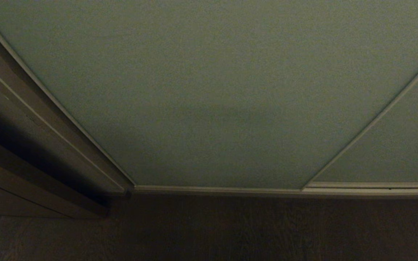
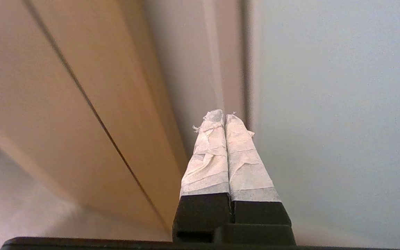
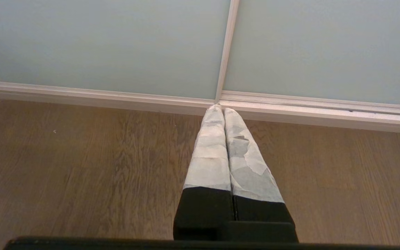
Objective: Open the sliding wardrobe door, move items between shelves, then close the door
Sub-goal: Close the door
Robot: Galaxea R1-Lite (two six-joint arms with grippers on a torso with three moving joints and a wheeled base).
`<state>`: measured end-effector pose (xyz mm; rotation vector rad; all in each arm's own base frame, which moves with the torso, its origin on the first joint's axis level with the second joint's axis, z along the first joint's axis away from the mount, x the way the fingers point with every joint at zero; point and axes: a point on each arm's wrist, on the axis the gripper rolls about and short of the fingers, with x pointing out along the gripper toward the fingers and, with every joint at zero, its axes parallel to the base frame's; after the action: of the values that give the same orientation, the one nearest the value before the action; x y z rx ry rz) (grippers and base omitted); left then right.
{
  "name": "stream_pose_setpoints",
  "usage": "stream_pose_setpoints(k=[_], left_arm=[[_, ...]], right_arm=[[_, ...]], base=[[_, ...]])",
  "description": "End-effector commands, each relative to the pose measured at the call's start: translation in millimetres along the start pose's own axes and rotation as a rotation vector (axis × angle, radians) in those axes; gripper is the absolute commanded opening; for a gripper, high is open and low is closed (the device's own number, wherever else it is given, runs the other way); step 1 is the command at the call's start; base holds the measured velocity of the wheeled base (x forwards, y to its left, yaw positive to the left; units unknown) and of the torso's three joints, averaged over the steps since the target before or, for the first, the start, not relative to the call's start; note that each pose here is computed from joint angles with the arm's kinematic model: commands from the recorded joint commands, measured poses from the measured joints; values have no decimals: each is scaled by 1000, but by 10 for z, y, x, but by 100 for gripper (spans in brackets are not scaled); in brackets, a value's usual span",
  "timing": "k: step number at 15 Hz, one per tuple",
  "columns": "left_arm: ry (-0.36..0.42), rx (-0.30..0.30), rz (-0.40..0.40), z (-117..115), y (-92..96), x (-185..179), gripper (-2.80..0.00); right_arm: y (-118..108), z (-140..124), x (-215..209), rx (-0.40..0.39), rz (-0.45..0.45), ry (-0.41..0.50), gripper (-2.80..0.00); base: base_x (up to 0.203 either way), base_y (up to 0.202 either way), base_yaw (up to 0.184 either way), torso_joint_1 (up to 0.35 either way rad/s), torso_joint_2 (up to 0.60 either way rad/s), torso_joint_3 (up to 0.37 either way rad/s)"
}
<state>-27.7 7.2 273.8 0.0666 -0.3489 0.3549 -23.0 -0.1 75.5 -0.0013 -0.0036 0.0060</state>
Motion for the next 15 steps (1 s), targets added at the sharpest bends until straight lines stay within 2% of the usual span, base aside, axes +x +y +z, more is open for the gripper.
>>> stream_pose_setpoints(k=[1, 3, 7, 9, 11, 13, 15], left_arm=[[2, -2, 73, 177, -162, 580, -280], [-63, -29, 128, 313, -271, 977, -280], [-202, -73, 179, 449, -467, 1622, -280], [-256, -79, 202, 419, -556, 1932, -280], [-308, -77, 241, 421, -564, 2193, -280], [-319, -74, 235, 471, -531, 2399, -280], [-273, -84, 172, 460, -515, 2524, -280]], right_arm=[[0, 1, 0, 0, 0, -1, -280], [0, 1, 0, 0, 1, -1, -280], [0, 1, 0, 0, 2, -1, -280], [0, 1, 0, 0, 0, -1, -280], [0, 1, 0, 0, 0, -1, -280], [0, 1, 0, 0, 2, -1, -280], [0, 1, 0, 0, 0, -1, -280]], base=[[0, 0, 0, 0, 0, 0], [0, 0, 0, 0, 0, 0], [0, 0, 0, 0, 0, 0], [0, 0, 0, 0, 0, 0], [0, 0, 0, 0, 0, 0], [0, 0, 0, 0, 0, 0], [0, 0, 0, 0, 0, 0]])
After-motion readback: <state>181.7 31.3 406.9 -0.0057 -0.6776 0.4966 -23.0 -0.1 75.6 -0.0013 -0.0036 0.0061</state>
